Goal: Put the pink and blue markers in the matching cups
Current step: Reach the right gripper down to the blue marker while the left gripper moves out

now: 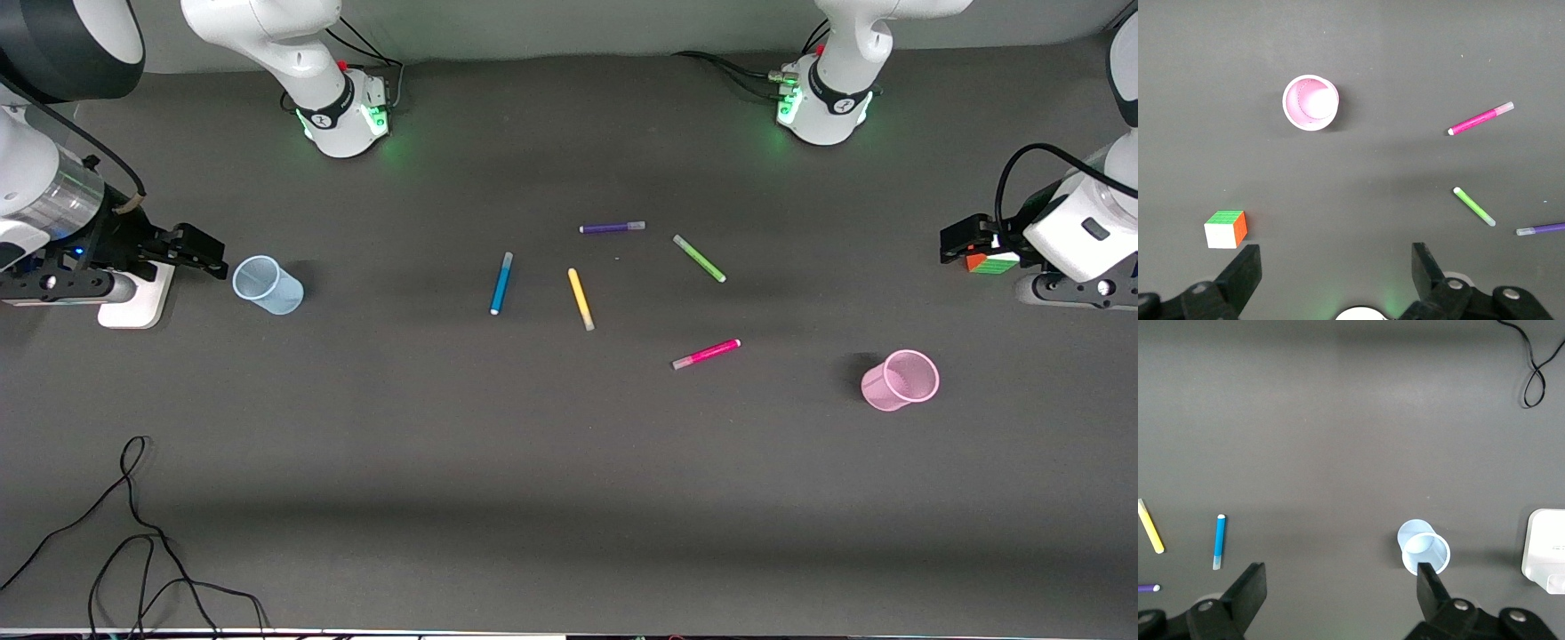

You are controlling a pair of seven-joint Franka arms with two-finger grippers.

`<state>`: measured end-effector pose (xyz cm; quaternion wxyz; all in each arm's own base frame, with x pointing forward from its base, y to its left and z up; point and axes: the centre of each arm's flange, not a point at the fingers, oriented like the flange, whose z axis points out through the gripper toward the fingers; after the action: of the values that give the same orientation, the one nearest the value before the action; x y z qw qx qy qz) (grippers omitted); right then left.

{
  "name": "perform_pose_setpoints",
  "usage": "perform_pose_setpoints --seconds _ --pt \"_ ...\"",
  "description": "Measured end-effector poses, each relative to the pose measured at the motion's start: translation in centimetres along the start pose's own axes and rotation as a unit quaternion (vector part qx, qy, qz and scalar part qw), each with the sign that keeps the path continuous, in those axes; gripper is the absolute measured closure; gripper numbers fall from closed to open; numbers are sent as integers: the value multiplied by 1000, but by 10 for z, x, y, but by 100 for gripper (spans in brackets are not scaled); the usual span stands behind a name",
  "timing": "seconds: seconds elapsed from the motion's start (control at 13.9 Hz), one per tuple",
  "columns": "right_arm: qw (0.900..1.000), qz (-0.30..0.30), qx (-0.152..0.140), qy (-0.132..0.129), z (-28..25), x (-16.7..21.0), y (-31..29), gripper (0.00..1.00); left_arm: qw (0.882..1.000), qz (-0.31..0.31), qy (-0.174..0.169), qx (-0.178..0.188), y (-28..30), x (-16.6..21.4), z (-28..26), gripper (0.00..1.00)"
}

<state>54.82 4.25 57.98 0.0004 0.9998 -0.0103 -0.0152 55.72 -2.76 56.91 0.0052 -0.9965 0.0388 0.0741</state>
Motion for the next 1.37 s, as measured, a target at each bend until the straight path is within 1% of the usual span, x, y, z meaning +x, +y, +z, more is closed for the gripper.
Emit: perform_pose_setpoints --seconds 0.29,0.43,0.58,0.65,0.86,1.08,1.15,1.37 --pt "1000 -1 -1 -5 3 0 -1 0 1000 0 0 1 0 0 0 0" --pt "1000 4 5 -19 15 3 -8 0 1000 0 0 1 0 0 0 0" --pt "999 7 22 -46 41 8 -32 0 1000 -1 0 2 -1 0 0 0" --pt "998 11 26 -62 57 11 -47 0 1000 -1 0 2 -1 0 0 0" --pt "993 28 17 -110 106 14 -99 0 1000 -2 0 2 -2 0 0 0" --pt "986 28 11 -161 163 10 -150 0 1000 1 1 2 1 0 0 0" --pt "984 38 9 -176 184 9 -168 0 1000 5 1 2 5 0 0 0" --pt "976 66 -3 -206 252 0 -225 0 1000 17 1 1 20 0 -1 0"
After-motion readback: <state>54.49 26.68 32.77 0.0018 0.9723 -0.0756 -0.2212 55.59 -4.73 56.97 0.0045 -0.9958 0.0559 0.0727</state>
